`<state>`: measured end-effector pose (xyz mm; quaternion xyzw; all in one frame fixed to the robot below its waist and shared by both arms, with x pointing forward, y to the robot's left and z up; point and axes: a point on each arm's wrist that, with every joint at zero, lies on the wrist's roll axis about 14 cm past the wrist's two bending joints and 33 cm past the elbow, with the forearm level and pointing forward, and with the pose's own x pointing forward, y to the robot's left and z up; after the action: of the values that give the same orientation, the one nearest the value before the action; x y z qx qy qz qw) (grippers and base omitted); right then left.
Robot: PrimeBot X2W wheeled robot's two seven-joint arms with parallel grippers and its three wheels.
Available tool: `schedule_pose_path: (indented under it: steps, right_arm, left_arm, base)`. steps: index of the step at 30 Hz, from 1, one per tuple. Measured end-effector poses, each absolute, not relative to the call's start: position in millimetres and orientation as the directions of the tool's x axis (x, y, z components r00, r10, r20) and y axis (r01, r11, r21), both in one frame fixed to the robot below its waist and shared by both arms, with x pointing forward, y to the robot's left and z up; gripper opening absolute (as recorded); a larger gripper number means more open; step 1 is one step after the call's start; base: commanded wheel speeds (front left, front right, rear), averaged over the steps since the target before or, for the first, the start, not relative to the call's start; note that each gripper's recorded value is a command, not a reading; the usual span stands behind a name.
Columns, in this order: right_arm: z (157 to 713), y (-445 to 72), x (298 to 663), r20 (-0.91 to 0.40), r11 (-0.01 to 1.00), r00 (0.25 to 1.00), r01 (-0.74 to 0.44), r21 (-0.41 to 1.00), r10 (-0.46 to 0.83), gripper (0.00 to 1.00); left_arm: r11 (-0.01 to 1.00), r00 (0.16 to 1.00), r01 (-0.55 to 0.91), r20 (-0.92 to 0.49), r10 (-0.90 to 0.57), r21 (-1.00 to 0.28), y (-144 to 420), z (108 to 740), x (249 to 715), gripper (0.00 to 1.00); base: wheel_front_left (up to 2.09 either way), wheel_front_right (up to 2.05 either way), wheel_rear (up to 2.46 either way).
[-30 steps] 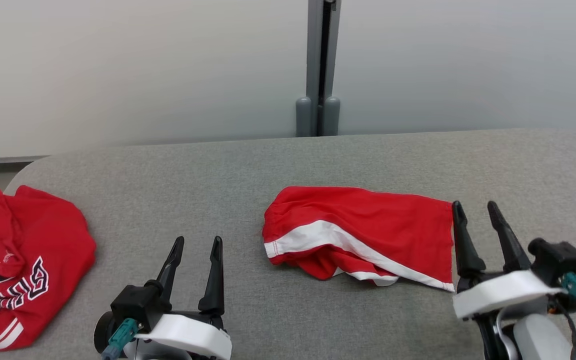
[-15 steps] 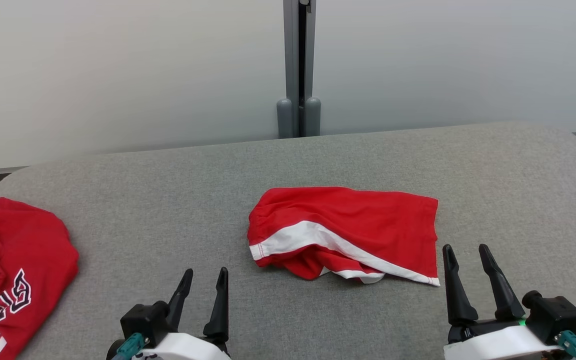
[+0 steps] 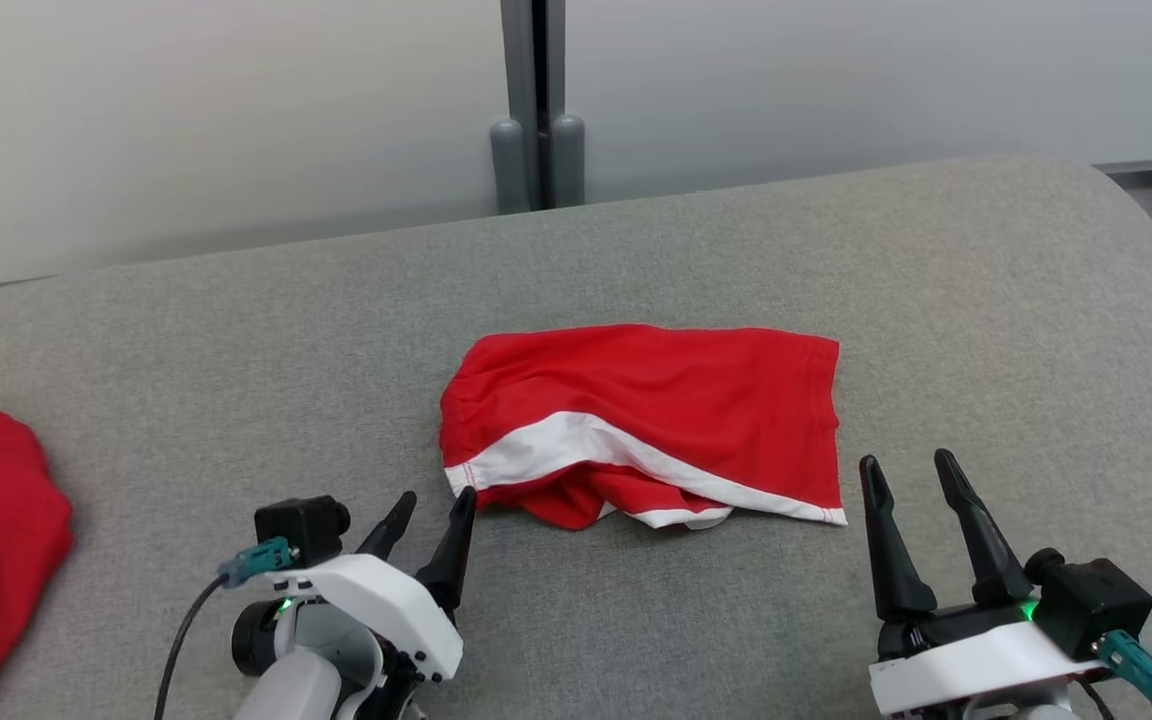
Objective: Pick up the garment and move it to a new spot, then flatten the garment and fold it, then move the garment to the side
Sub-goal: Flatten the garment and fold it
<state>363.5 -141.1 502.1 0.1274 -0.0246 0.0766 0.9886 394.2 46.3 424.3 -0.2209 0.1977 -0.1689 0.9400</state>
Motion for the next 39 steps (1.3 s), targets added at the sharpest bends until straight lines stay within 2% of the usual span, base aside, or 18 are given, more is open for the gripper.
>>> schedule_pose_path:
  steps: [10, 16, 17, 19, 24, 29, 32, 39]
  right_arm:
    - [495, -158, 370, 0.042, 0.965, 0.994, -0.104, 0.241, 0.097, 1.0]
    - [493, -162, 370, 0.035, 0.967, 0.996, -0.089, 0.24, 0.083, 1.0]
    - [493, -163, 370, 0.035, 0.967, 0.996, -0.088, 0.24, 0.082, 1.0]
    - [492, -163, 370, 0.032, 0.967, 0.996, -0.086, 0.241, 0.081, 1.0]
    - [481, -164, 369, -0.002, 0.965, 0.997, -0.077, 0.252, 0.08, 1.0]
    - [444, -162, 364, -0.156, 0.95, 0.984, -0.038, 0.31, 0.09, 1.0]
    - [432, -159, 369, -0.202, 0.939, 0.974, -0.025, 0.343, 0.1, 1.0]
    - [395, -154, 378, -0.338, 0.95, 0.933, -0.015, 0.31, 0.126, 1.0]
  left_arm:
    - [0.809, 0.797, 0.219, -0.379, -0.471, -0.545, 27, 399, 417, 1.0]
    - [0.805, 0.792, 0.218, -0.382, -0.476, -0.552, 24, 397, 421, 1.0]
    - [0.803, 0.794, 0.218, -0.377, -0.476, -0.555, 24, 398, 422, 0.51]
    - [0.801, 0.797, 0.215, -0.373, -0.474, -0.558, 25, 398, 422, 0.0]
    - [0.808, 0.82, 0.232, -0.338, -0.462, -0.542, 31, 405, 423, 0.0]
    - [0.805, 0.842, 0.257, -0.285, -0.459, -0.534, 34, 420, 423, 0.0]
    - [0.804, 0.845, 0.279, -0.263, -0.465, -0.526, 35, 427, 422, 0.0]
    - [0.81, 0.852, 0.316, -0.228, -0.471, -0.493, 38, 436, 421, 0.0]
  base:
    - [0.0, 0.0, 0.0]
    - [0.0, 0.0, 0.0]
    - [0.0, 0.0, 0.0]
    - [0.0, 0.0, 0.0]
    - [0.0, 0.0, 0.0]
    - [0.0, 0.0, 0.0]
    - [0.0, 0.0, 0.0]
    - [0.0, 0.0, 0.0]
